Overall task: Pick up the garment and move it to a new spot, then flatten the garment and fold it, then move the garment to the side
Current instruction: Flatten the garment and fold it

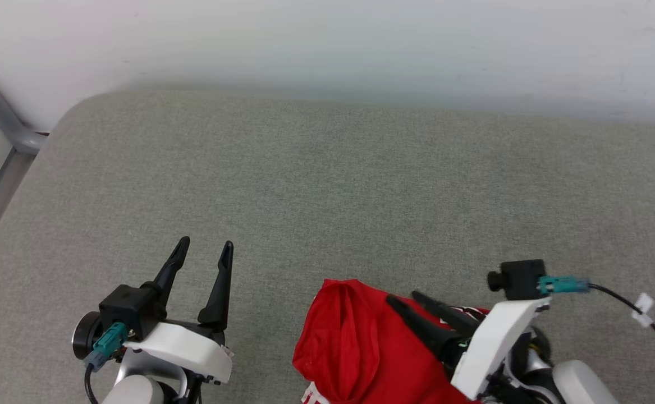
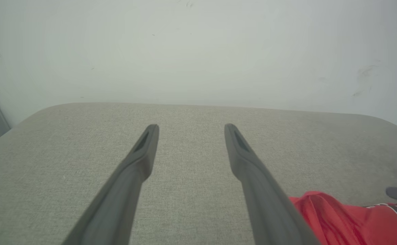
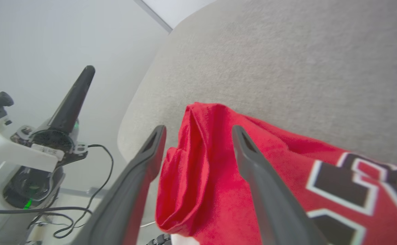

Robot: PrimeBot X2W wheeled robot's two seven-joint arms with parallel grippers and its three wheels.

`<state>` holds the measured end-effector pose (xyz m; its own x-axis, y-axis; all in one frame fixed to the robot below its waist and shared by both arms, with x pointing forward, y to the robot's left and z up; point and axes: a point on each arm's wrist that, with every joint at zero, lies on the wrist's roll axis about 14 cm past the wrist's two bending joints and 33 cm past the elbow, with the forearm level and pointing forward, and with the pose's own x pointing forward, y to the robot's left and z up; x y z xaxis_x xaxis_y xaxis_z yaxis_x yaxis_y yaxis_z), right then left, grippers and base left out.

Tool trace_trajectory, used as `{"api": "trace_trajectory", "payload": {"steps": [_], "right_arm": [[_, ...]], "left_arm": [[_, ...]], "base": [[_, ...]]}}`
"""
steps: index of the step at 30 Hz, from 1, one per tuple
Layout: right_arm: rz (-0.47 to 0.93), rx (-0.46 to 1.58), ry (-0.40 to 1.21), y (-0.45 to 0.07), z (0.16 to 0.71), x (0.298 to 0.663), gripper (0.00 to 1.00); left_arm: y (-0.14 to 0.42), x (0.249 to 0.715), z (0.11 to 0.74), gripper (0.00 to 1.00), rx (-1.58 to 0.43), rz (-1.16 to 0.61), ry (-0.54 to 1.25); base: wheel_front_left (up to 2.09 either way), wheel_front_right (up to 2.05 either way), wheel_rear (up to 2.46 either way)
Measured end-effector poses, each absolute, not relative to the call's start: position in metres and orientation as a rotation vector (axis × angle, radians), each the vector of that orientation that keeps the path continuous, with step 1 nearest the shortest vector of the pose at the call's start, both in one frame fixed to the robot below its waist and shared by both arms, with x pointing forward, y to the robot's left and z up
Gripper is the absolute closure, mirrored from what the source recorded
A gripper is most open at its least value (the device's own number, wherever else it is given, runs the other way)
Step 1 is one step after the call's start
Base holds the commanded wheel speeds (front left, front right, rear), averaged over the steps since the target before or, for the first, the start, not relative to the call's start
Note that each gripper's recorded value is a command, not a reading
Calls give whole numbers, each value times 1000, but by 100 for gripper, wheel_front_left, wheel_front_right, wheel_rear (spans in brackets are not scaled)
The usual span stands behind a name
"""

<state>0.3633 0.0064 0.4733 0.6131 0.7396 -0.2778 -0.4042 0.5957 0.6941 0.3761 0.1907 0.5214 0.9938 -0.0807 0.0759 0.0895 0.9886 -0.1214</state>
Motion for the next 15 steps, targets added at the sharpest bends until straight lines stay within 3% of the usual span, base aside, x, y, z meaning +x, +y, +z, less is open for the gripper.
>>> {"api": "trace_trajectory", "payload": {"steps": [6,11,15], "right_arm": [[401,381,383,-86,473,394,0],[159,249,257,-161,485,396,0],[54,156,119,-194,514,388,0]], "left_arm": [[188,376,523,0,-124,-85,-76],[187,375,525,0,-120,-78,-83],[188,372,525,0,-114,-67,-85]], "base": [[0,0,0],[0,0,0],[0,0,0]]}}
